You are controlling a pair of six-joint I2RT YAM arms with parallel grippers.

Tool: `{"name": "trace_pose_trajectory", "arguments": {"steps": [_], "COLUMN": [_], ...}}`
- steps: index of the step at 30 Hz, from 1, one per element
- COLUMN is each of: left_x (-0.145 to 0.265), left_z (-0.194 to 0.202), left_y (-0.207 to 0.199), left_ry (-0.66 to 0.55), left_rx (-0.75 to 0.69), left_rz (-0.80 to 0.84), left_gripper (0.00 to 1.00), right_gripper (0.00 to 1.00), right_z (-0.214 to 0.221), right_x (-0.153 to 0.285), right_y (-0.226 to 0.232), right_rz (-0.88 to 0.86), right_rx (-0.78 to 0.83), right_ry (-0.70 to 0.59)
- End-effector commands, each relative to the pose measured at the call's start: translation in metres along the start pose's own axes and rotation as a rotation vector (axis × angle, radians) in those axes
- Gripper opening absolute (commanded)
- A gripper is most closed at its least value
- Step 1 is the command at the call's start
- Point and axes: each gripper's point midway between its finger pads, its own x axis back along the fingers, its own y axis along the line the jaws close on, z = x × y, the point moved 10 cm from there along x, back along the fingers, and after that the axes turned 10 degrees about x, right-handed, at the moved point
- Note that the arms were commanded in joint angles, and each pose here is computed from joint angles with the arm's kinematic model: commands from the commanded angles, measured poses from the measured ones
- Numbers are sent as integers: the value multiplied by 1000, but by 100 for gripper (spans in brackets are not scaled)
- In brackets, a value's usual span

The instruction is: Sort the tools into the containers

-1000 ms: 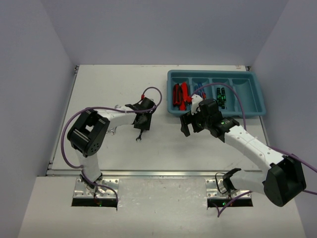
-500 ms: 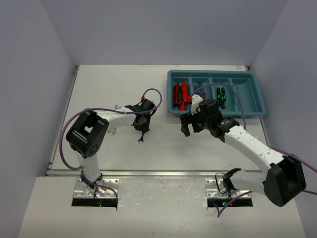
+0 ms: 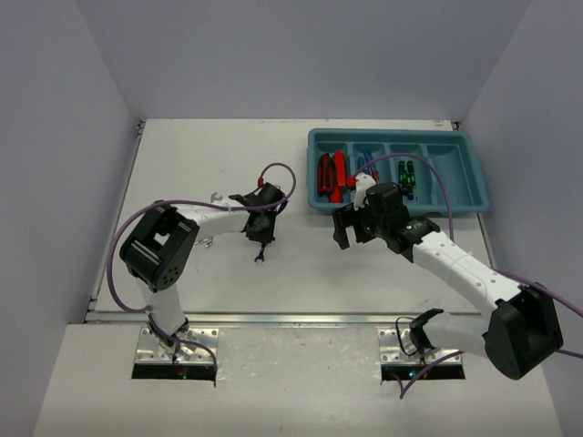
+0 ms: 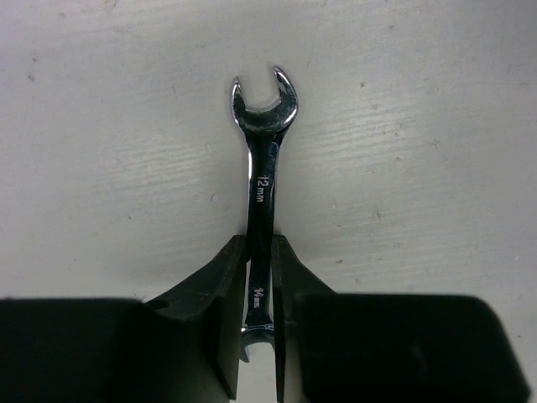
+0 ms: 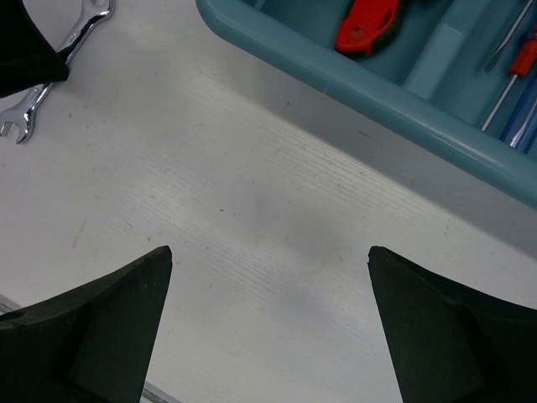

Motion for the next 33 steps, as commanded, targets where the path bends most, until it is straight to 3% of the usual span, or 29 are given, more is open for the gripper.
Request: {"name": "trace_pose_trajectory", "arguments": {"steps": [1,10,20,27,33], "left_x": [8,51,97,136,155], "left_z": [33,12,9,13,19], "left_y": [13,-1,-20,-37,-49], "left_ry": [118,-77,-246,-345,-348], "left_rx": [56,184,317,440,443], "left_rz": [-82,99,324,535,639], "left_gripper": [0,0,0,0,0], "right_gripper": [99,97,88,86,79], "right_z": [-12,-22,-29,-28,-33], "right_x": [-3,2,-12,-11,-15], "right_y": [3,27,65,98,106], "right_rz": [-56,-363,-799,-798,-789], "right_rx": [-45,-51,-194,-166,-168], "right_ry": [-54,-176,-284,-377,-393]}}
